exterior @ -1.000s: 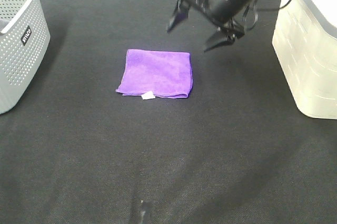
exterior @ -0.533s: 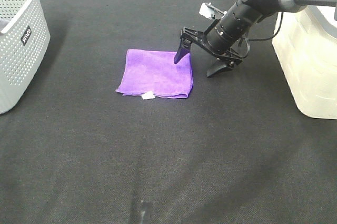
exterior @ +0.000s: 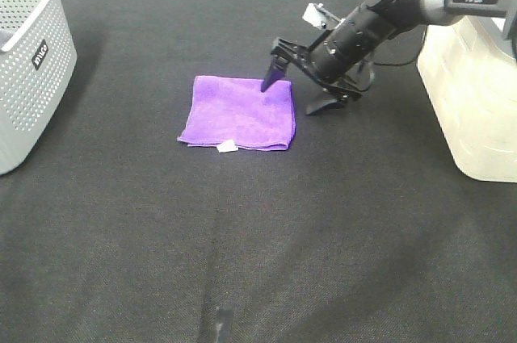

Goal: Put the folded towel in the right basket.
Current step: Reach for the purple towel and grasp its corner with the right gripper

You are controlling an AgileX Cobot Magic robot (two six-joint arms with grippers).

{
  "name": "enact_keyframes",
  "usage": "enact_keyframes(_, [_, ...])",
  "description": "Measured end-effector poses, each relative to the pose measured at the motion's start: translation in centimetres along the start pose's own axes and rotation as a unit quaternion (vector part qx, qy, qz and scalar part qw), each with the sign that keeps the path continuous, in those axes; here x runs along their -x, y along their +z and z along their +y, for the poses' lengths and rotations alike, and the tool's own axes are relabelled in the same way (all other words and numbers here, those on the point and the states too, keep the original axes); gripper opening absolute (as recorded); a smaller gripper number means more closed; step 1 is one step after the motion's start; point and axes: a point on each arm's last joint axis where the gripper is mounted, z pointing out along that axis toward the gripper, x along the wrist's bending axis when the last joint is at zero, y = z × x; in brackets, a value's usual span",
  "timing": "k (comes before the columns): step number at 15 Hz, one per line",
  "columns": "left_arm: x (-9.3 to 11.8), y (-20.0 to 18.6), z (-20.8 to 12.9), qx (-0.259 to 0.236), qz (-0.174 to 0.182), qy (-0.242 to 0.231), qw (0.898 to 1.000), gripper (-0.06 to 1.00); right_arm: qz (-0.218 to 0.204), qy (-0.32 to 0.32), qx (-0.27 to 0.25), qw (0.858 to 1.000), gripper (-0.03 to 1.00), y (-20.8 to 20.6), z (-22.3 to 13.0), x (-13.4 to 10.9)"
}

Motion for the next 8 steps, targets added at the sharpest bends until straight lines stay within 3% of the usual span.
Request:
enact_keyframes(3, [0.0,0.0,0.0,0.000,0.000,0.000,1.000,0.99,0.028,0.011,0.003,1.000,0.84,2.5,-1.1,-2.0])
enact_keyframes(5, [0.0,0.0,0.0,0.000,0.000,0.000,1.000,0.99,0.052,0.012,-0.005,0.999,0.75,4.5,-2.4,-3.8])
enact_keyframes(8, [0.0,0.0,0.0,0.000,0.000,0.000,1.000,0.99,0.054,0.008,-0.012,0.998,0.17,5.3,-2.9,-3.9])
